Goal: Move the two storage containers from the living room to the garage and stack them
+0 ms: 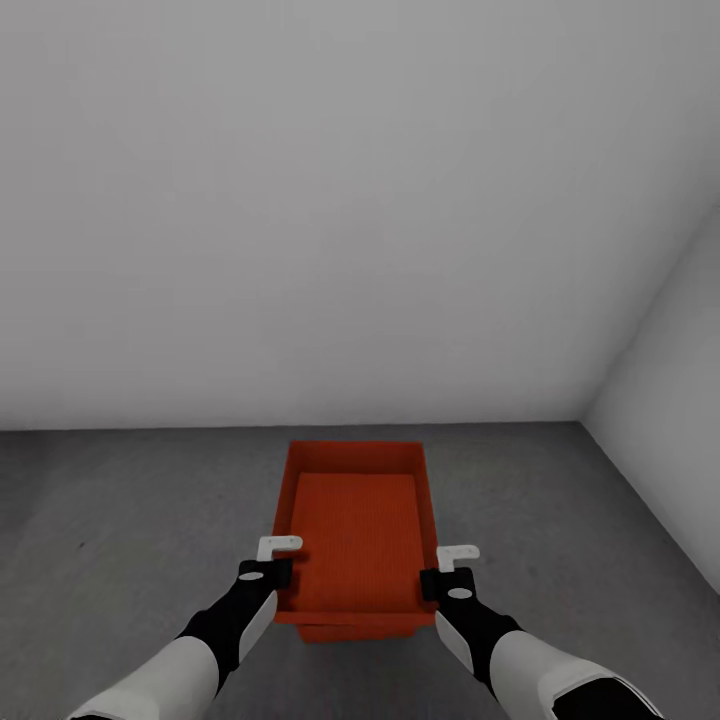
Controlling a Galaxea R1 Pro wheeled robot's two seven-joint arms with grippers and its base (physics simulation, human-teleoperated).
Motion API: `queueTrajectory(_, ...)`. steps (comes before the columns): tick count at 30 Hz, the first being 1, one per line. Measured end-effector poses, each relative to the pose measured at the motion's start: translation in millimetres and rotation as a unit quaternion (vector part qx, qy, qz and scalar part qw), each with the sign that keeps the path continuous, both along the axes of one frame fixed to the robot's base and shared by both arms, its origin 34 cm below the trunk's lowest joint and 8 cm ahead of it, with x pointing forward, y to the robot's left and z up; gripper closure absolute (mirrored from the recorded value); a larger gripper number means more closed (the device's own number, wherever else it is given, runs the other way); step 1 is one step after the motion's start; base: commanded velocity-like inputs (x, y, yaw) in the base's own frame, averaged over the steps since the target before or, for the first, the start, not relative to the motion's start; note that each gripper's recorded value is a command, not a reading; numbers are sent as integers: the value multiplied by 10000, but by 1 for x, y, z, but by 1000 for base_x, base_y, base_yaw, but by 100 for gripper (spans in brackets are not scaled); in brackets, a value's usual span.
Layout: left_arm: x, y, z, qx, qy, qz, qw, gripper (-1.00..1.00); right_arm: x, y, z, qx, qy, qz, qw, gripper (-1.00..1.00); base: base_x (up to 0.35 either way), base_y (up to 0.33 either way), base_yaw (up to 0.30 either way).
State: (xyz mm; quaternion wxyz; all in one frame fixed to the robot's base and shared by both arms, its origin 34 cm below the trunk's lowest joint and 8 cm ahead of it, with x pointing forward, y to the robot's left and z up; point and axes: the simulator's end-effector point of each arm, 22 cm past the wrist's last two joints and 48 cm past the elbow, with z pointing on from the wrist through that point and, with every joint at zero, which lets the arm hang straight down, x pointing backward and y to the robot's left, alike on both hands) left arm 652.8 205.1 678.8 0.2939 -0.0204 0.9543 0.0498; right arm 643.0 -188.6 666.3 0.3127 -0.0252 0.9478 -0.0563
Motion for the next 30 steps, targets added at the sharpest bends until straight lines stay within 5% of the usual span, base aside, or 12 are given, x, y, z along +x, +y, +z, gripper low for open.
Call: queueTrajectory(30,-12,-1,-24,2,195,-3,9998,100,-13,-1,-23,2,196,-4,9998,100,0,0,0)
